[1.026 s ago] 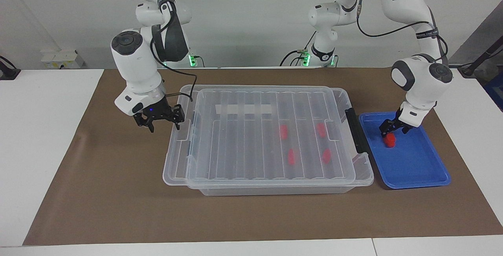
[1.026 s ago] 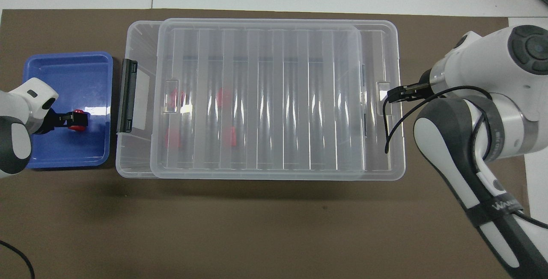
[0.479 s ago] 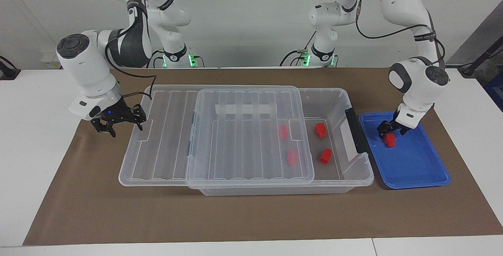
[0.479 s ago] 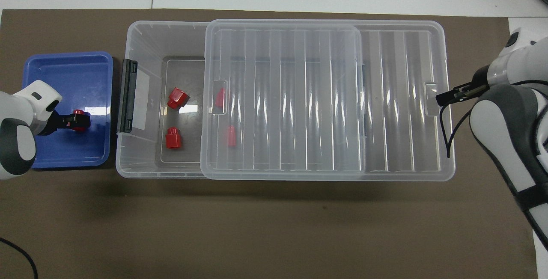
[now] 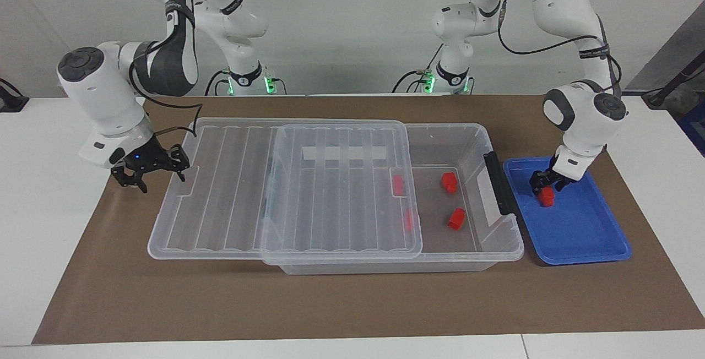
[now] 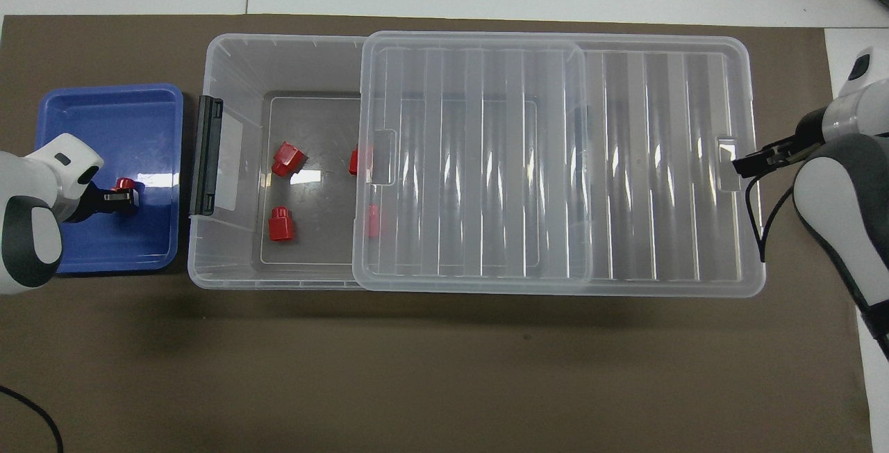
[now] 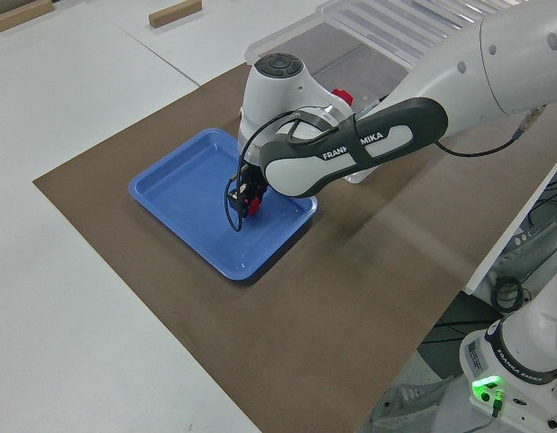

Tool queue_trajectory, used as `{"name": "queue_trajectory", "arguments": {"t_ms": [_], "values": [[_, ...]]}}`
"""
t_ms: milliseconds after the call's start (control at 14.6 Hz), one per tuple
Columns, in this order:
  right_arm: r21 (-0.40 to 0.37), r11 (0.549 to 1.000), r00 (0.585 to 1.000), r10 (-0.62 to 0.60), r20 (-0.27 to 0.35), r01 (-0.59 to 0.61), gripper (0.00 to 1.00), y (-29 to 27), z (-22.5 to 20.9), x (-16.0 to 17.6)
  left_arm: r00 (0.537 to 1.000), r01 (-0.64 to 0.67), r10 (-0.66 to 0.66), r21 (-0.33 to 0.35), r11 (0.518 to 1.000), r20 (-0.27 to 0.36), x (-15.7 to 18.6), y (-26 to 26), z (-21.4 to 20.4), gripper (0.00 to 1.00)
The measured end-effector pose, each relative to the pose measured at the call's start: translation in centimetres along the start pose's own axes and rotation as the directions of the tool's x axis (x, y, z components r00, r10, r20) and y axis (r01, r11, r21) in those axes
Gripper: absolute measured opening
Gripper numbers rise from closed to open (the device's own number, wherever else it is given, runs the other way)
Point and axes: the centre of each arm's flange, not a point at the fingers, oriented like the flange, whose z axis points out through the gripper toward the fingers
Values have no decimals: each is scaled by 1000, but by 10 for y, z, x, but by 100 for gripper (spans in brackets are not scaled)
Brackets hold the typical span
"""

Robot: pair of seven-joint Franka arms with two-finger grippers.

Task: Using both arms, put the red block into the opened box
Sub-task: 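Slide the clear lid away from the left gripper with the right gripper, then lift the red block out of the blue tray with the left gripper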

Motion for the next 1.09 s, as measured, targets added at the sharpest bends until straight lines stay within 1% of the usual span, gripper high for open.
{"name": "queue_trajectory", "arguments": {"t_ms": [68,137,205,410,547,684,889,1026,1094], "values": [[0,1000,1000,-3,0,3,90,1,0,0,1000,0,0,0,1000,0,0,0,0,41],[0,1000,1000,-7,0,7,90,1,0,-1,1000,0,0,0,1000,0,0,0,0,36],[0,1000,1000,-9,0,9,90,3,0,-1,1000,0,0,0,1000,0,0,0,0,34],[-1,1000,1000,-5,1,5,90,9,0,-5,1000,-10,10,-2,1000,6,1,6,-2,34],[-1,1000,1000,-2,1,2,90,11,0,-6,998,-26,27,-9,1000,48,11,14,-19,34],[-1,1000,1000,-4,1,4,90,10,0,-5,995,-34,35,-17,999,97,29,18,-62,34],[1,1000,1000,7,3,-7,90,3,-4,-4,988,-45,49,-26,999,147,47,23,-142,34],[4,998,998,65,11,-65,90,-12,-15,0,983,-41,46,-34,999,179,51,27,-192,34],[5,995,995,101,14,-101,90,-23,-24,2,982,-18,25,-39,999,188,51,34,-210,34]]}}
